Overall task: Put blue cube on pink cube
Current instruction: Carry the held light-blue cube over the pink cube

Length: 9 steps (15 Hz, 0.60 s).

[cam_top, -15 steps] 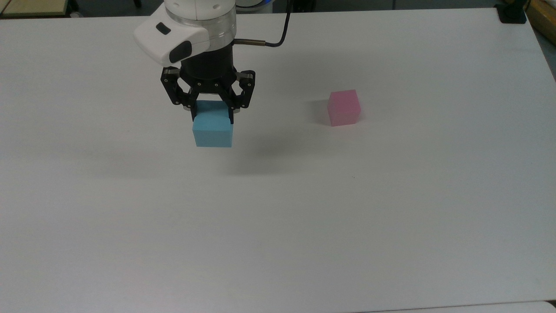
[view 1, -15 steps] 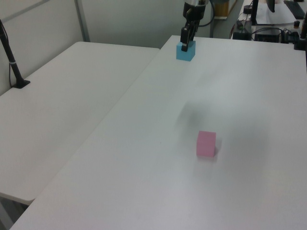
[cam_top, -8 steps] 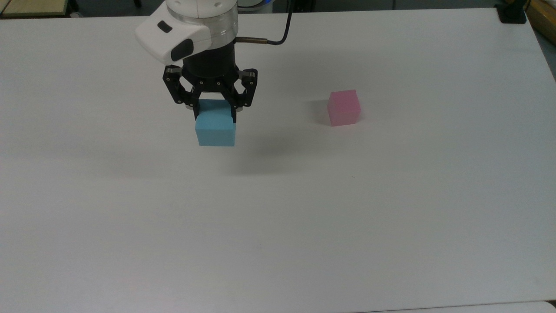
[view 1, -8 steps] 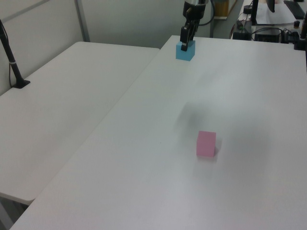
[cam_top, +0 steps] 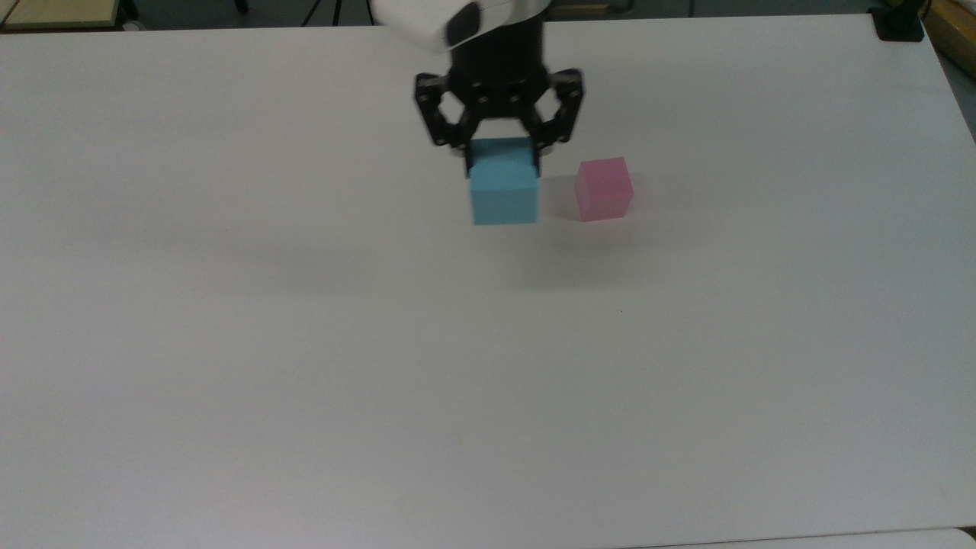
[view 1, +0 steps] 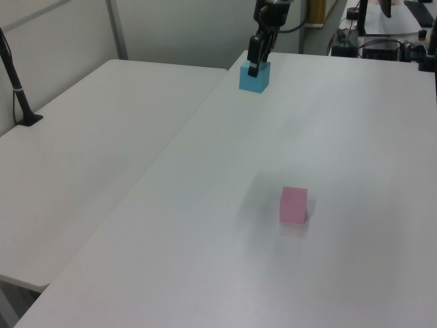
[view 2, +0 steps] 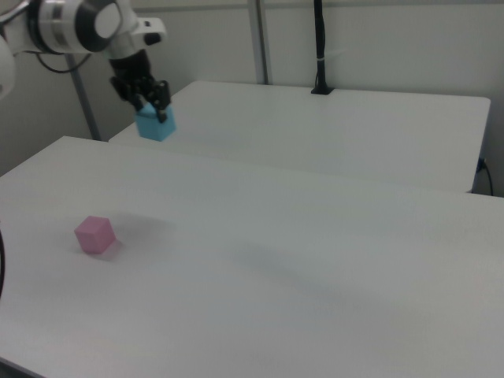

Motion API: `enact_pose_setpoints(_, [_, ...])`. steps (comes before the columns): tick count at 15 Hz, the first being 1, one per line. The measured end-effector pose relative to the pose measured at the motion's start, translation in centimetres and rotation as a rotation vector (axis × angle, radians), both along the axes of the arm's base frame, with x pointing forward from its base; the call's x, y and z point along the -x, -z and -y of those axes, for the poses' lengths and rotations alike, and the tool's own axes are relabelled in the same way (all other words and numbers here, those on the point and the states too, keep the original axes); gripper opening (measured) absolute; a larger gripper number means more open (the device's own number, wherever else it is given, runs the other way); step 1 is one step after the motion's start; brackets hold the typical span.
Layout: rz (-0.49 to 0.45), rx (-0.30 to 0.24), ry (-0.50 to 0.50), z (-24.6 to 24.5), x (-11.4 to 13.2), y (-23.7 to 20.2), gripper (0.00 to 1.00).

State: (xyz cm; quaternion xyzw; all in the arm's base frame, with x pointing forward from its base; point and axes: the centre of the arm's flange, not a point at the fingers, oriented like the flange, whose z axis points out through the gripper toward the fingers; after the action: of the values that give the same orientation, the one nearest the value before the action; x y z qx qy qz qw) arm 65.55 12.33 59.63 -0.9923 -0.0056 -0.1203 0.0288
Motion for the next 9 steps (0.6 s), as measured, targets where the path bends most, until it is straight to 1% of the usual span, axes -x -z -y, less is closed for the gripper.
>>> enact_pose_setpoints(2, [-0.011,-0.005,-0.021,-2.9,1.5,-0.6,0.61])
enact_pose_setpoints(6, [-0.044,0.006,-0.062,-7.8,5.3,-1.0,0.61])
enact_pose_setpoints(9, [-0.055,0.027,-0.096,-9.7,9.4,-1.5,0.61])
